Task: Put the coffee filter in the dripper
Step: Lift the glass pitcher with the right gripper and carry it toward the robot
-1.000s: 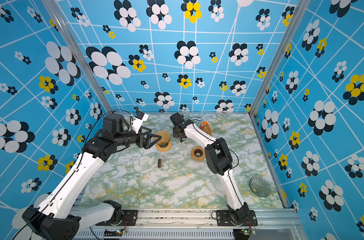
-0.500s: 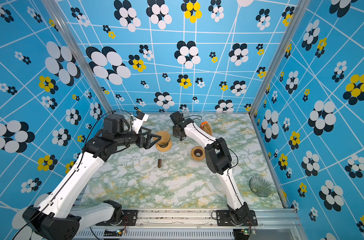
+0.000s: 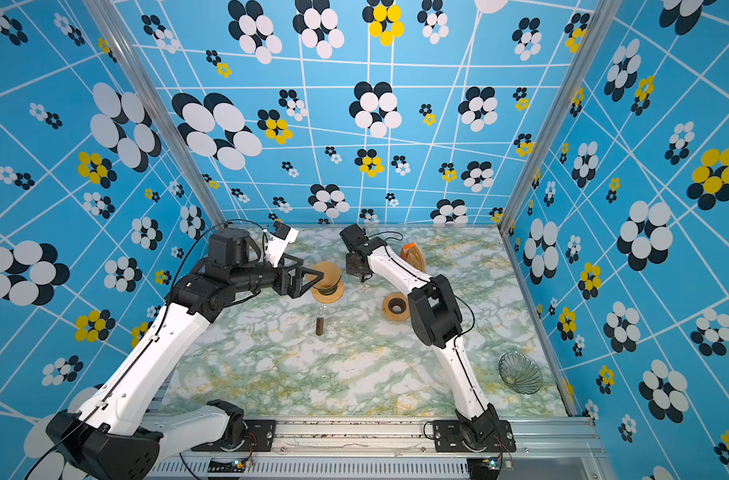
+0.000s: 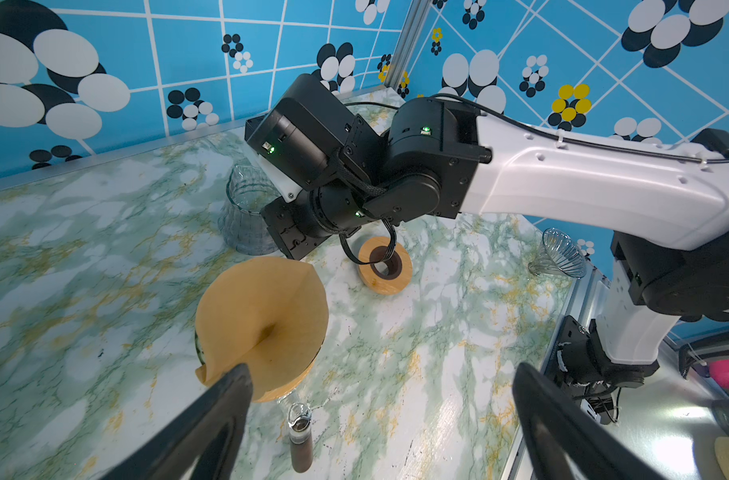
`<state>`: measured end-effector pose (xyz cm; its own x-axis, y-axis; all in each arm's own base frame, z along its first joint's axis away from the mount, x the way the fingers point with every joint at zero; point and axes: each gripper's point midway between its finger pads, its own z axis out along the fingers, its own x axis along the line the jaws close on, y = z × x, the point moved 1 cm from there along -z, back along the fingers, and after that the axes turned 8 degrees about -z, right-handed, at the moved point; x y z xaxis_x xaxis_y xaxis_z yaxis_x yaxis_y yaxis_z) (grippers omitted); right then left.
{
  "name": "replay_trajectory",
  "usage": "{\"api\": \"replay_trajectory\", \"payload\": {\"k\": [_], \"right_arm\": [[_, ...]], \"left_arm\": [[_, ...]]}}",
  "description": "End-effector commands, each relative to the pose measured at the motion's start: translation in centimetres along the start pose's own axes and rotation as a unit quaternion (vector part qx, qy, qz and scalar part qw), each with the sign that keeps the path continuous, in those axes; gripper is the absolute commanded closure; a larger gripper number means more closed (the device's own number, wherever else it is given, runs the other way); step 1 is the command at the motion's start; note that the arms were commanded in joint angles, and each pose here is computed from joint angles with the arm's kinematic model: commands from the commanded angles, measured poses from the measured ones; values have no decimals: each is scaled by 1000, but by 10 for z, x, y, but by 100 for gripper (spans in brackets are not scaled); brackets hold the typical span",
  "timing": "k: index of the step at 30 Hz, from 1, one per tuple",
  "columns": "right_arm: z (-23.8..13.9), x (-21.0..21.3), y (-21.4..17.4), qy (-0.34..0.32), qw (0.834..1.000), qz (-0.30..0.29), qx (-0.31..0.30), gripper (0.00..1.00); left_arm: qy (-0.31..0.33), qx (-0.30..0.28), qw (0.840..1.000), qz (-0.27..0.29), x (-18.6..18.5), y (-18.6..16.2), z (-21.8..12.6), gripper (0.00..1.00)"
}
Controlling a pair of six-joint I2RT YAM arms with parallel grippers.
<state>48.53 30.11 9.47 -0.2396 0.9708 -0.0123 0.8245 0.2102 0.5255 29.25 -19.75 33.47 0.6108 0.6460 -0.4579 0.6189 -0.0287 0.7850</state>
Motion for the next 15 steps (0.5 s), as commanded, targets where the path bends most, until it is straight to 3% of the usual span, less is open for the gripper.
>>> {"api": "replay_trajectory", "payload": {"k": [1, 15], "right_arm": [[-16, -10, 3, -13, 1000, -12, -7, 84], [-55, -21, 0, -8, 999, -24, -45, 86]], "left_arm": [[-13, -4, 1000, 9, -8, 6, -2, 1], [-15, -9, 1000, 9, -9, 7, -3, 1]]}}
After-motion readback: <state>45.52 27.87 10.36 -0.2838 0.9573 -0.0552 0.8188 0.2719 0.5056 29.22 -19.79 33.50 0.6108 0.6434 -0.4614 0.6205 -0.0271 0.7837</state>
